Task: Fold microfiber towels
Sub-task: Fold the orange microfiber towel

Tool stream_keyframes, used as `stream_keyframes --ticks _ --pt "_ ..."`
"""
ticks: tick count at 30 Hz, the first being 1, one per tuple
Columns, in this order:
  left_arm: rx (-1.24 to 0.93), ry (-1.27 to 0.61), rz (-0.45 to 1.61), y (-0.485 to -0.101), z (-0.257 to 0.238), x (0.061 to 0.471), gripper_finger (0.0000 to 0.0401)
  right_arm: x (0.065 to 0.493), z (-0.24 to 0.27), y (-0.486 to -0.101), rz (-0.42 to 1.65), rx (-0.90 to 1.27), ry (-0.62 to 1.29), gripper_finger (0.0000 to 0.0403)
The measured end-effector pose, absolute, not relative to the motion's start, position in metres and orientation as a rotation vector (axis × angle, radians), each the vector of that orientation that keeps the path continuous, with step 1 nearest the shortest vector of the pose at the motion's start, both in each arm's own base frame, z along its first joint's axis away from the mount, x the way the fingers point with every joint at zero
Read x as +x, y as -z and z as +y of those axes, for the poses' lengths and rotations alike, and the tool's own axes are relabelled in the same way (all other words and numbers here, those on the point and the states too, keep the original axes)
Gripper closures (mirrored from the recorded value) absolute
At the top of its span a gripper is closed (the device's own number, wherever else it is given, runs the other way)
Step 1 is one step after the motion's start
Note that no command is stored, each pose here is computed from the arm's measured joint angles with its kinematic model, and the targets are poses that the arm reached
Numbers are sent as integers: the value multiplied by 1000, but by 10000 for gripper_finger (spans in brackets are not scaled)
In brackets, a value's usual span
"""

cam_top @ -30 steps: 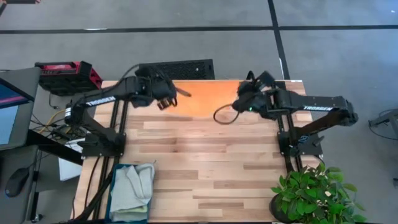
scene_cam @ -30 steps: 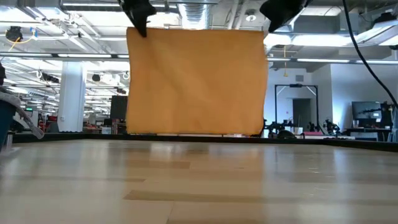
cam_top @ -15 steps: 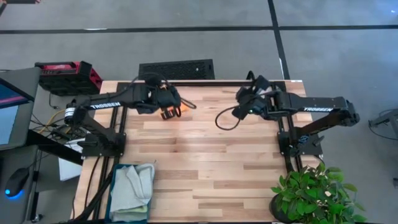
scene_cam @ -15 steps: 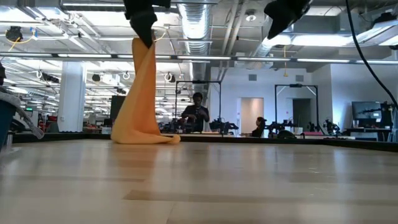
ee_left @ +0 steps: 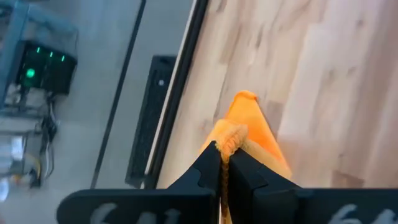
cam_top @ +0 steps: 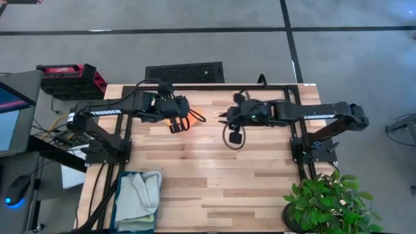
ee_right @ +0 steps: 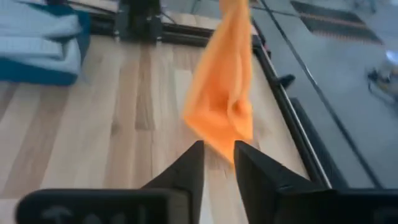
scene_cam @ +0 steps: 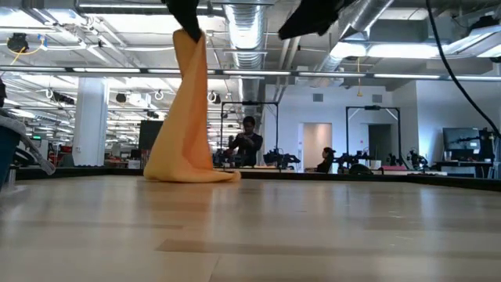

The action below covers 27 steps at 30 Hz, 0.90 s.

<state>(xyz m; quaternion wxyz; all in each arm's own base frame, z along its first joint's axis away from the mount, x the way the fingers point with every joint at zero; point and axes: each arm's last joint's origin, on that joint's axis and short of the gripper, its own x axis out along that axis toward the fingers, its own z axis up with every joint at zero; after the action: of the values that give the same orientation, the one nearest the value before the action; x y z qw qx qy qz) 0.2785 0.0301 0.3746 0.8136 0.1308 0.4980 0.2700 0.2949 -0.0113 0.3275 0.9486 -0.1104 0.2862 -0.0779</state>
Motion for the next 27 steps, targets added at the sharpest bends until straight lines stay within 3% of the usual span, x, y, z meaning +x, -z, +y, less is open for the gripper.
stream_keyframes --ticks 12,27 --pt "284 -455 1001 -391 5 284 401 365 -12 -295 370 -476 173 194" --pt "385 -365 962 -391 -14 290 401 383 -18 -273 373 -512 179 203"
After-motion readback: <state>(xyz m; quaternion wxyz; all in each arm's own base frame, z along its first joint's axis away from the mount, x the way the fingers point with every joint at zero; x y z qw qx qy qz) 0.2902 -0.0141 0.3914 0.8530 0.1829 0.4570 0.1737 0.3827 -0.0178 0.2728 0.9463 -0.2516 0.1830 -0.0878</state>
